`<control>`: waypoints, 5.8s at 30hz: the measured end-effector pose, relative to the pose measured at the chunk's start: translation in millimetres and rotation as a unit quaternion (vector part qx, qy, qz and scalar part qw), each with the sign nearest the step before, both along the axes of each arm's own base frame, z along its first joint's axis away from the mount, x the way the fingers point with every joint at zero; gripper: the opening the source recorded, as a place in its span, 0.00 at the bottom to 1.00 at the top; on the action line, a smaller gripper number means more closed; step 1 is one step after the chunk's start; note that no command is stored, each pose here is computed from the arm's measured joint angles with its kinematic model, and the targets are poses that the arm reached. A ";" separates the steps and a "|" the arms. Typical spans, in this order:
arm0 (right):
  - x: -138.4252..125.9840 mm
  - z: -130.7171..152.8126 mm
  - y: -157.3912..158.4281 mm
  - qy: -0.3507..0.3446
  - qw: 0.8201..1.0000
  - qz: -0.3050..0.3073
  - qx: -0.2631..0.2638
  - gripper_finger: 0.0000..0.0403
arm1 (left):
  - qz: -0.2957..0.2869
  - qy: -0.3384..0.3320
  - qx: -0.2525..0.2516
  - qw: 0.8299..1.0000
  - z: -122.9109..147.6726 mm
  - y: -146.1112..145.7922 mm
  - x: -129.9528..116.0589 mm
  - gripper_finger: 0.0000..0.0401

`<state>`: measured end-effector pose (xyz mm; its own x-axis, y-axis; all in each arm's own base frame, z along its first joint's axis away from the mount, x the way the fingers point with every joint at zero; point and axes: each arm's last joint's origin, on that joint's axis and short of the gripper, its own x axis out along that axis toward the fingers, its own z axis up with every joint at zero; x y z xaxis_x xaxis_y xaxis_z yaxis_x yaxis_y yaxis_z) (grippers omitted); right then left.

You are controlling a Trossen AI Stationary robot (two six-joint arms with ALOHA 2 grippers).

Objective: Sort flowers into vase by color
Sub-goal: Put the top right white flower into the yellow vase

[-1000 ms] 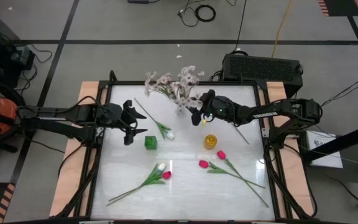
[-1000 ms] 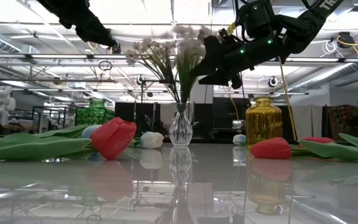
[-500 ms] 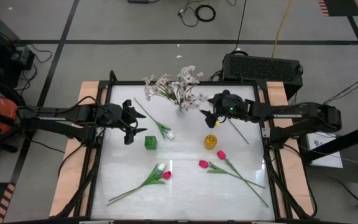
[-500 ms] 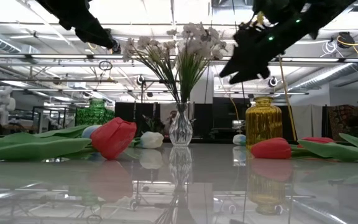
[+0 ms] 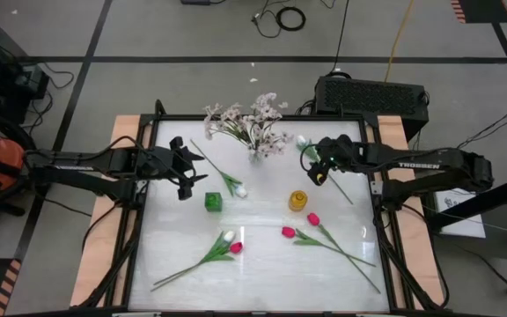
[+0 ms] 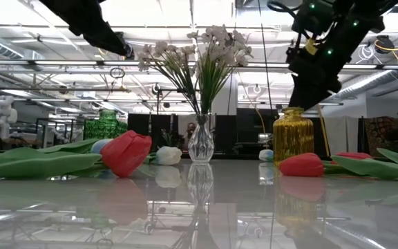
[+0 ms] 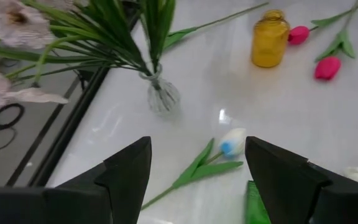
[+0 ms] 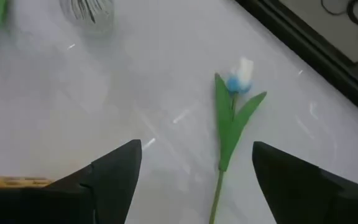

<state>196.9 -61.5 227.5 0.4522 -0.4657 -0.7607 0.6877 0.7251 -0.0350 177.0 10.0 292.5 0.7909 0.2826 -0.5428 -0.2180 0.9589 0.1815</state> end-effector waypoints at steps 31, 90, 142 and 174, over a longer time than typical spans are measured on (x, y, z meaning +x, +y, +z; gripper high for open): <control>15.8 -27.5 18.7 0.052 0.997 -0.047 0.012 0.74 | 0.029 0.037 -0.036 0.998 -12.6 -1.0 8.1 0.67; 19.3 -54.7 17.5 0.161 0.986 -0.030 0.016 0.74 | -0.046 0.118 -0.009 0.992 -39.9 1.1 38.5 0.66; 17.2 -40.7 34.5 0.161 0.974 -0.017 0.158 0.74 | -0.052 0.123 0.007 0.991 -40.0 3.7 38.2 0.66; -15.9 -24.8 133.4 0.146 0.971 -0.035 0.189 0.74 | -0.041 0.106 -0.008 0.994 -38.3 3.6 40.0 0.66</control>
